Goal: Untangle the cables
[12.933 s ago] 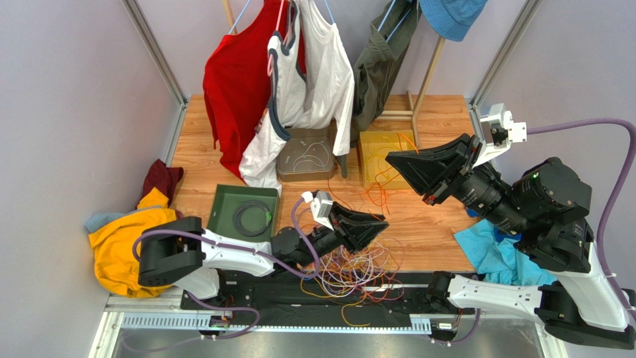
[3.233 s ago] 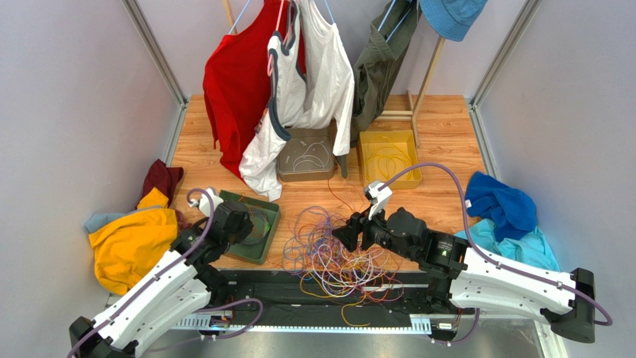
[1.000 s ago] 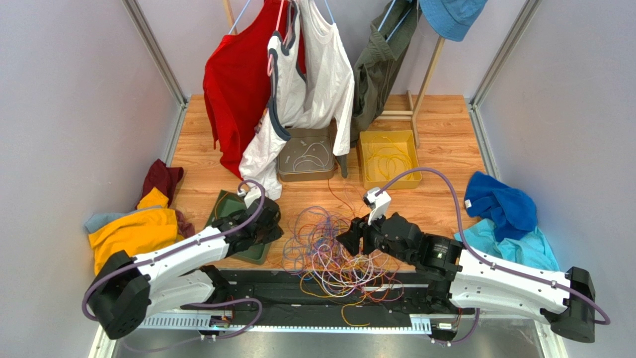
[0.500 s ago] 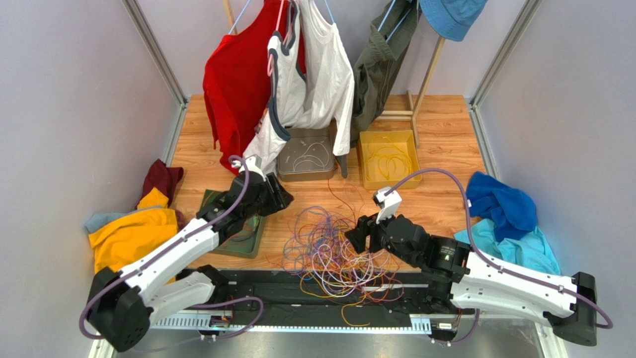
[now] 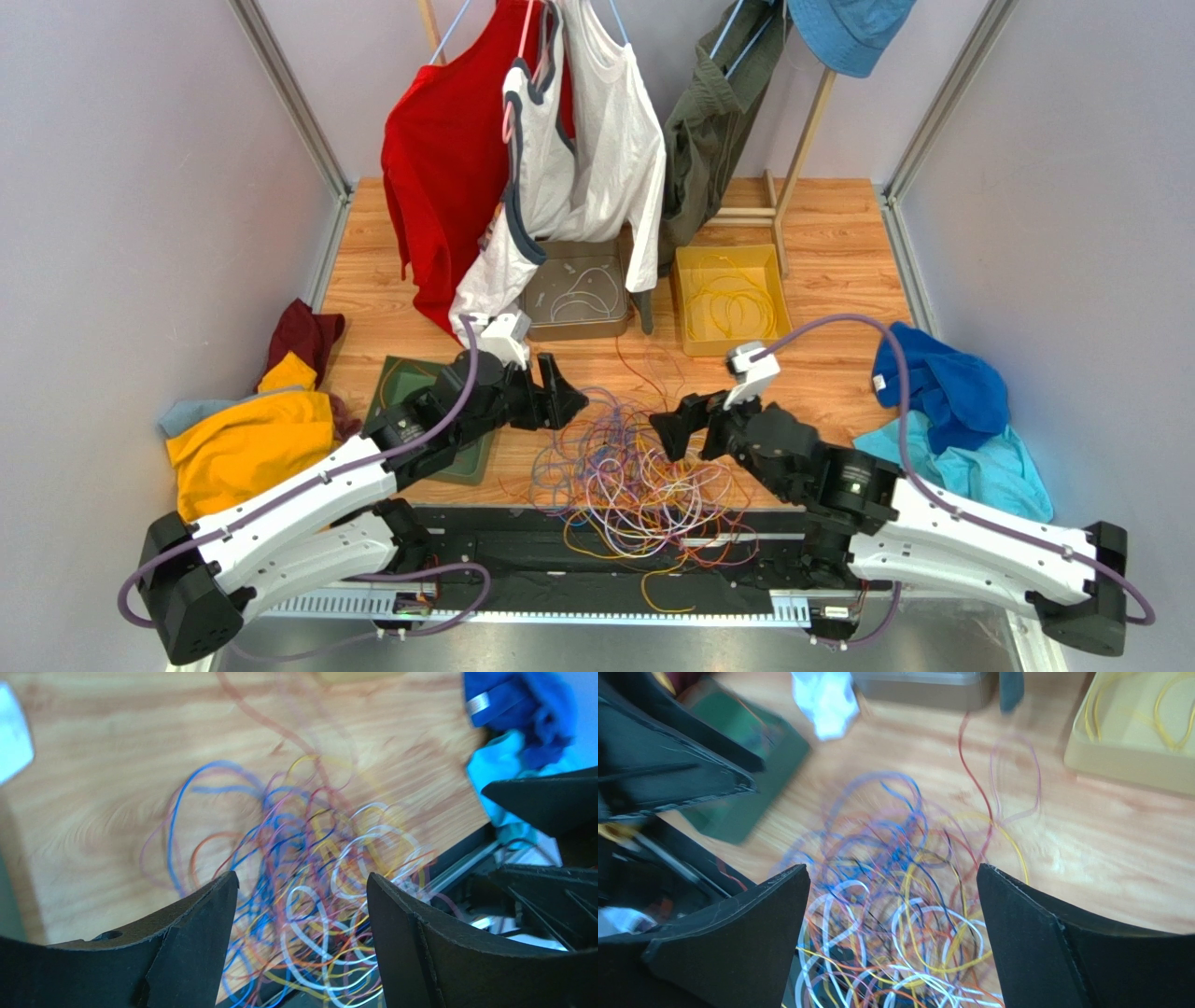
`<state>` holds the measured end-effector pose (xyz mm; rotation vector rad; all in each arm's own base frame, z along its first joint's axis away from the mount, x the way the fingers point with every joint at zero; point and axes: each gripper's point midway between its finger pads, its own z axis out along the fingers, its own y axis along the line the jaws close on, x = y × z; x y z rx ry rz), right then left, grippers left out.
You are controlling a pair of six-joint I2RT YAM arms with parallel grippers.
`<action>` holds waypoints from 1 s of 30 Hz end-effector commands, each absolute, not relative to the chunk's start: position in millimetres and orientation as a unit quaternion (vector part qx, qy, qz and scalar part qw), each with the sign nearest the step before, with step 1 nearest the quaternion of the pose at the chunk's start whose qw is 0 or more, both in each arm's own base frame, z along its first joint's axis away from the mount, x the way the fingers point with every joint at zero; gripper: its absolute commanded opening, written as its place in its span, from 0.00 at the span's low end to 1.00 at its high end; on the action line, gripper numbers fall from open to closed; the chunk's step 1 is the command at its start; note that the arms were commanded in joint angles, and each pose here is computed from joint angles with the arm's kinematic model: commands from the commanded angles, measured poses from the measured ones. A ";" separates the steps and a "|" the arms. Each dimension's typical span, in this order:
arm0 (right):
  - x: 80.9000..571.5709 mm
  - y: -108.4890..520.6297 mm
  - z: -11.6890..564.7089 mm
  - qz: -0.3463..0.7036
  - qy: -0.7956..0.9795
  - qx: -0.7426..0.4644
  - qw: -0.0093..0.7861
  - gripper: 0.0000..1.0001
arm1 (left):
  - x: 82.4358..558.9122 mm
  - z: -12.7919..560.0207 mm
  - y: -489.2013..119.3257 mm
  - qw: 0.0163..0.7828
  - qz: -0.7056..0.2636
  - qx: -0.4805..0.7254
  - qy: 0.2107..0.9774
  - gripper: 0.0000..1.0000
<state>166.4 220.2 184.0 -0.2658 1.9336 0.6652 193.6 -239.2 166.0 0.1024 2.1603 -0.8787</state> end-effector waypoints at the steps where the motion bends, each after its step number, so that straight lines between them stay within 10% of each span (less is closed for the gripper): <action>1: 160.3 229.7 145.7 0.238 0.845 -0.139 0.458 0.92 | 183.1 142.8 -234.2 0.379 -0.360 0.022 0.852 0.77; 21: 144.5 257.5 41.1 0.190 0.904 -0.180 0.339 0.69 | 162.1 112.9 -217.2 0.348 -0.361 -0.005 0.865 0.67; 23: 143.3 256.8 29.5 0.172 0.912 -0.183 0.324 0.60 | 161.5 110.2 -217.2 0.343 -0.359 -0.007 0.868 0.66; 27: 145.5 256.6 32.2 0.163 0.916 -0.172 0.324 0.08 | 160.4 110.3 -217.0 0.340 -0.360 -0.008 0.869 0.65; 30: 150.6 256.3 66.5 0.179 0.898 -0.164 0.366 0.00 | 161.6 117.7 -216.0 0.348 -0.361 -0.007 0.865 0.65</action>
